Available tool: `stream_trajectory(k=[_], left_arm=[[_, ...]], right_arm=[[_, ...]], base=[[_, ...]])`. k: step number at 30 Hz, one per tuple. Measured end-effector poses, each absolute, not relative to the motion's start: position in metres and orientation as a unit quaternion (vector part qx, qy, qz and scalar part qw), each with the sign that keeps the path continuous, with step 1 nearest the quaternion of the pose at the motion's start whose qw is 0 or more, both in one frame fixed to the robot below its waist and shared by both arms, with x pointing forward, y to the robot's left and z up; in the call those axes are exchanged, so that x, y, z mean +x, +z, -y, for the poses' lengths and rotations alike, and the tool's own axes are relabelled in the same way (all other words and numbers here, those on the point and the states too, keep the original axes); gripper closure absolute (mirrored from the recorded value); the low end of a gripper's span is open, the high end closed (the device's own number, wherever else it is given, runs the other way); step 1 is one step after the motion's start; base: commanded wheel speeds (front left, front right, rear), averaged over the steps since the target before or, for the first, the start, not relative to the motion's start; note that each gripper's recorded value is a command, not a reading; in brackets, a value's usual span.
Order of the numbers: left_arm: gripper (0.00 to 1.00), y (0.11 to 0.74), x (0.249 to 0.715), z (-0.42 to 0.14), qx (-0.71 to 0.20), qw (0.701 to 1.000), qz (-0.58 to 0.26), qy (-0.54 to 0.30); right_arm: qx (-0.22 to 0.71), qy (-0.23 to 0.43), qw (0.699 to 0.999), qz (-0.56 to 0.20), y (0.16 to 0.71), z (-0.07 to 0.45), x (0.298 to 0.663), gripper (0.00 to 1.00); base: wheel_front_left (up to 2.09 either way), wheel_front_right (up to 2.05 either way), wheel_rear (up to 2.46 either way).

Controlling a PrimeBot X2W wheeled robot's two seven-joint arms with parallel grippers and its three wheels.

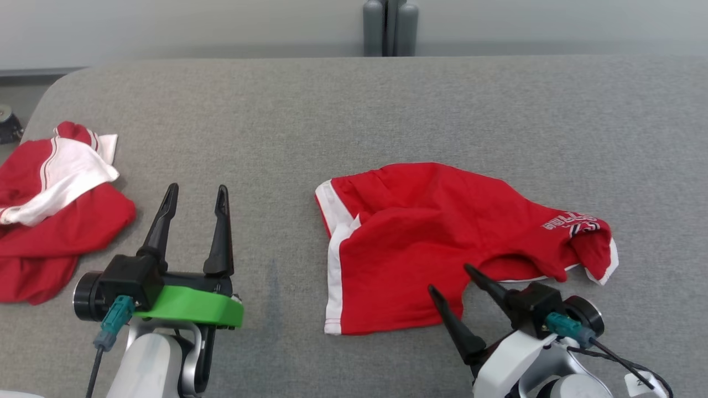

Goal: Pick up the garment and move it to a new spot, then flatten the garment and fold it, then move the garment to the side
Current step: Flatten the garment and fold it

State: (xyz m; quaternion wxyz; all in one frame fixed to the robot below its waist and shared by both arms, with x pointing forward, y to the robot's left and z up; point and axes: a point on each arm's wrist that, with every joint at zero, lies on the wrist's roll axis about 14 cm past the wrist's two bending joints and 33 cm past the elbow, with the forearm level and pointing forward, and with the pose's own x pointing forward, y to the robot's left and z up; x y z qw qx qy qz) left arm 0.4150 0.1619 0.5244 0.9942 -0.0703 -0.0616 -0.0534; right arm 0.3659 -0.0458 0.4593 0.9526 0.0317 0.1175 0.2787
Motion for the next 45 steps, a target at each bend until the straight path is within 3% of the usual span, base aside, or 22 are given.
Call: stream_trajectory(k=[7, 12, 14, 15, 25, 33, 38, 44, 45], left_arm=[[0.0, 0.517, 0.42, -0.176, -0.072, 0.995, 0.055, -0.029], [0.0, 0.508, 0.42, -0.184, -0.068, 0.997, 0.044, -0.015], [0.0, 0.505, 0.421, -0.185, -0.067, 0.997, 0.042, -0.012], [0.0, 0.505, 0.421, -0.186, -0.066, 0.997, 0.042, -0.011], [0.0, 0.508, 0.43, -0.173, -0.064, 0.996, 0.048, -0.029], [0.0, 0.505, 0.44, -0.155, -0.07, 0.995, 0.047, -0.055], [0.0, 0.502, 0.447, -0.148, -0.071, 0.994, 0.044, -0.065], [0.0, 0.496, 0.453, -0.143, -0.072, 0.994, 0.039, -0.072], [0.0, 0.495, 0.453, -0.144, -0.072, 0.994, 0.037, -0.071]], right_arm=[[-0.006, 0.376, 0.902, -0.214, 0.403, 0.004, 0.346, 0.0], [-0.037, 0.408, 0.873, -0.265, 0.375, -0.003, 0.336, 0.0], [-0.044, 0.413, 0.87, -0.266, 0.372, -0.003, 0.339, 0.97], [-0.044, 0.412, 0.871, -0.263, 0.374, -0.003, 0.341, 1.0], [0.001, 0.339, 0.93, -0.143, 0.431, 0.028, 0.389, 1.0], [0.017, 0.184, 0.979, -0.091, 0.46, 0.124, 0.433, 1.0], [0.018, 0.1, 0.991, -0.091, 0.459, 0.182, 0.448, 1.0], [0.019, 0.075, 0.991, -0.106, 0.448, 0.2, 0.458, 1.0], [0.02, 0.075, 0.991, -0.107, 0.447, 0.2, 0.459, 0.74]], base=[[0.0, 0.0, 0.0], [0.0, 0.0, 0.0], [0.0, 0.0, 0.0], [0.0, 0.0, 0.0], [0.0, 0.0, 0.0], [0.0, 0.0, 0.0], [0.0, 0.0, 0.0], [0.0, 0.0, 0.0], [0.0, 0.0, 0.0]])
